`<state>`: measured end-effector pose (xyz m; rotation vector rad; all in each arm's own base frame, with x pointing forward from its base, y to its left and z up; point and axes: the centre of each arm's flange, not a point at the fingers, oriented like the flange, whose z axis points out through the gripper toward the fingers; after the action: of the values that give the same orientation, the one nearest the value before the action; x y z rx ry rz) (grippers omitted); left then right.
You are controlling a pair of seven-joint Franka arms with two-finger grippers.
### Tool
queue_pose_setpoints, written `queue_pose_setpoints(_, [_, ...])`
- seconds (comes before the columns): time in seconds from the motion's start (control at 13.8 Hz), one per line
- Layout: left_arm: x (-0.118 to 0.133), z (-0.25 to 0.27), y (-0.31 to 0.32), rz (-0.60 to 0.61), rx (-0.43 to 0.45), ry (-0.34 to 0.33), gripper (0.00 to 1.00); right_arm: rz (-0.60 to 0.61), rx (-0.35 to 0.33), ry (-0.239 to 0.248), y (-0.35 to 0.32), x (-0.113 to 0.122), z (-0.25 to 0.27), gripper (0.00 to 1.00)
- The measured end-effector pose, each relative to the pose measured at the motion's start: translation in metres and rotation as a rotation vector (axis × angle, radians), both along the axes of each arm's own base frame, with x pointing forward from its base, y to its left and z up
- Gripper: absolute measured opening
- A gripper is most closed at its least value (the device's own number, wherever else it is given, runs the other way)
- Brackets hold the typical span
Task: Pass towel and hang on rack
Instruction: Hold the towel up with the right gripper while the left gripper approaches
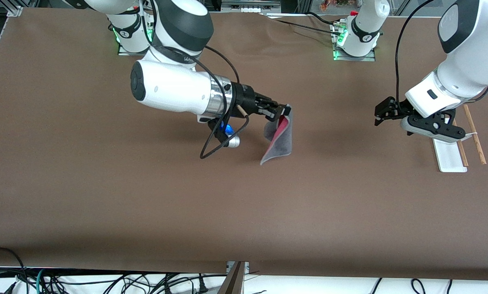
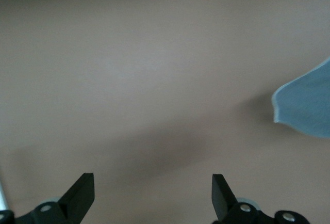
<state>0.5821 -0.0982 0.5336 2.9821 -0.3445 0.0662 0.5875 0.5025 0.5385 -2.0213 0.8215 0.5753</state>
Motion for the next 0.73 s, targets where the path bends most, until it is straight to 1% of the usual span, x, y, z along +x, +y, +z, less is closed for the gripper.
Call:
queue_pose_setpoints(0.15, [0.002, -0.008, -0.009, -0.026, -0.081, 0.021, 1.0, -0.05, 0.036, 0.023, 0.008, -0.005, 0.01, 0.02])
queue_pose_setpoints(0.29, [0.005, -0.017, -0.018, -0.097, -0.192, 0.031, 1.0, -0.091, 0.064, 0.045, 0.013, -0.008, 0.017, 0.02])
queue_pose_setpoints(0.51, [0.012, -0.036, -0.024, -0.224, -0.315, 0.023, 1.0, -0.116, 0.077, 0.063, 0.017, -0.01, 0.02, 0.02])
queue_pose_setpoints(0.73, [0.021, -0.061, -0.035, -0.341, -0.485, 0.0, 1.0, -0.124, 0.082, 0.065, 0.018, -0.011, 0.021, 0.02])
